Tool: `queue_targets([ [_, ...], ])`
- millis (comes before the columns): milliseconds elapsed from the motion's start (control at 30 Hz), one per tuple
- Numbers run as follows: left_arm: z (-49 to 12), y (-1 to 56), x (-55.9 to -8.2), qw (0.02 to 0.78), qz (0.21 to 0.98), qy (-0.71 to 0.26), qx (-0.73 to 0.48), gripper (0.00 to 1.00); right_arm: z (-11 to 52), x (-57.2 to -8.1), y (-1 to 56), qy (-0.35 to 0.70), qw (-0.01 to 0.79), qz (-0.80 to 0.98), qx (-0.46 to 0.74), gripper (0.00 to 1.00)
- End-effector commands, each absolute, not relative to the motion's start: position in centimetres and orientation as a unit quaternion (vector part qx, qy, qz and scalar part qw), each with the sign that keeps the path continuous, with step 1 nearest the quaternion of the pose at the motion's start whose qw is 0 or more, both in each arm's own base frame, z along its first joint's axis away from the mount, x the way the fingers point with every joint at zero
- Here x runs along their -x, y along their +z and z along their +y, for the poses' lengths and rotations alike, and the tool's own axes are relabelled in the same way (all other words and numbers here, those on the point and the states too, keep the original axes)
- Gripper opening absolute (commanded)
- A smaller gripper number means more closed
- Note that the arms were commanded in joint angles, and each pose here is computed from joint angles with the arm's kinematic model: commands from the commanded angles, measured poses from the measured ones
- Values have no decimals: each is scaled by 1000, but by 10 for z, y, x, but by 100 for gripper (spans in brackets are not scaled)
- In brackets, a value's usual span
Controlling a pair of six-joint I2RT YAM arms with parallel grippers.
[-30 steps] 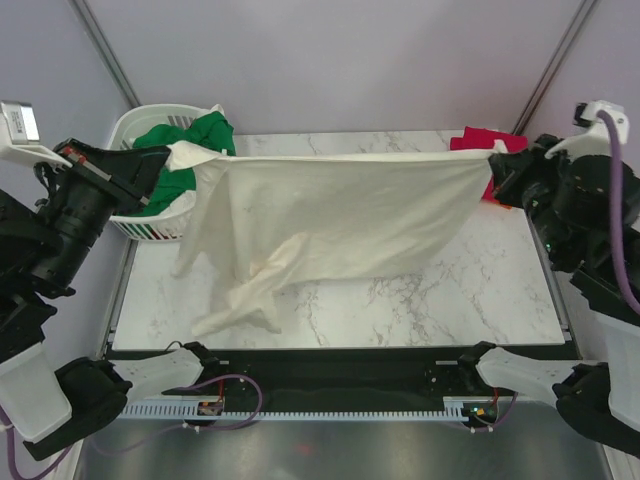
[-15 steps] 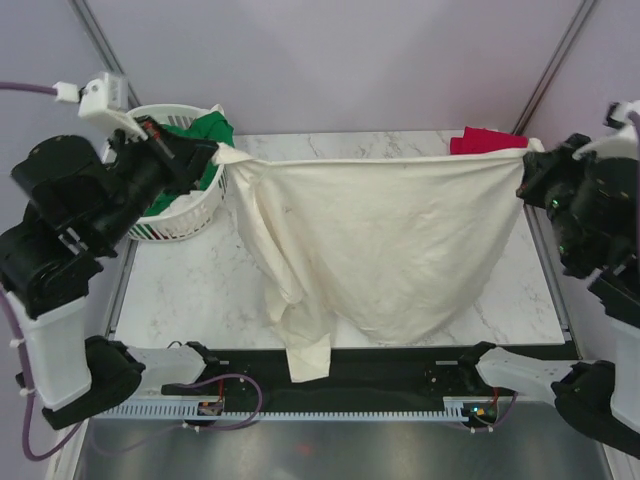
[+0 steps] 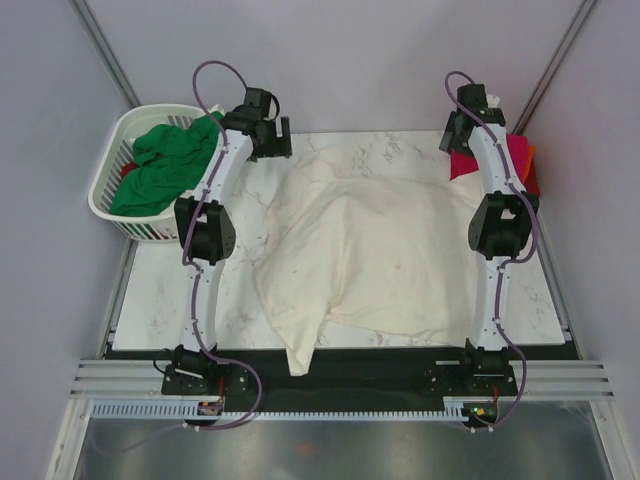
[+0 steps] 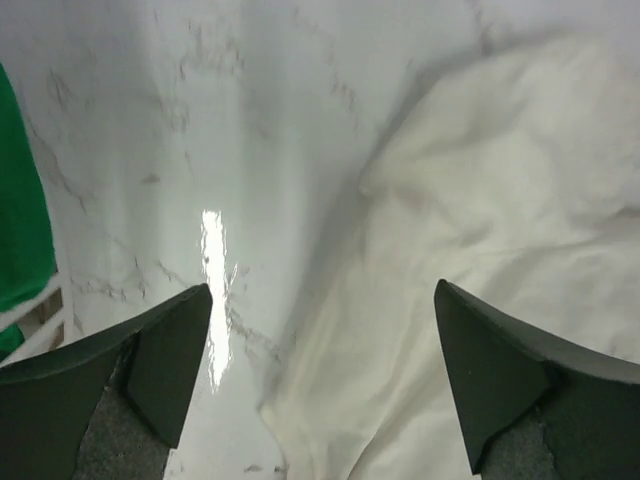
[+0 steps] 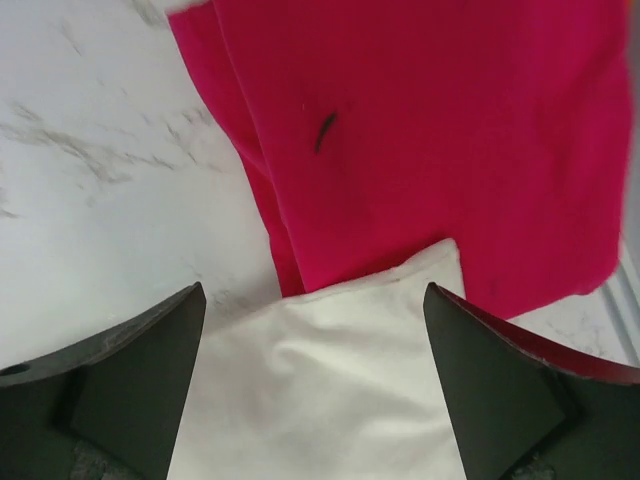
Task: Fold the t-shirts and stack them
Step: Flatten the tshirt out
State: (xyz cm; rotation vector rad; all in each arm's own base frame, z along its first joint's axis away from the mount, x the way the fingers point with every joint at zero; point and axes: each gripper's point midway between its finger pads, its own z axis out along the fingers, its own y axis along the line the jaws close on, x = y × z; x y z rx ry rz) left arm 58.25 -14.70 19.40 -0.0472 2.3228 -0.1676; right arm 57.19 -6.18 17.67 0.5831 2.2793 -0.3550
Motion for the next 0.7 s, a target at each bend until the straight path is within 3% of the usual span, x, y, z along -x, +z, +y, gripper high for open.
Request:
queue_targets([
  [0, -149, 249, -570, 439, 895, -76, 3, 100, -42, -565, 225, -93, 405, 885, -210, 98],
  [267, -152, 275, -535, 440, 894, -82, 13, 99, -2, -526, 288, -15, 466, 866, -181, 98],
  [500, -231, 223, -520, 379, 908, -173, -47, 91, 44, -487, 237, 57, 411, 901, -128, 98],
  [667, -271, 164, -540, 338, 913, -220, -57, 91, 61, -476, 187, 78, 357, 924, -112, 98],
])
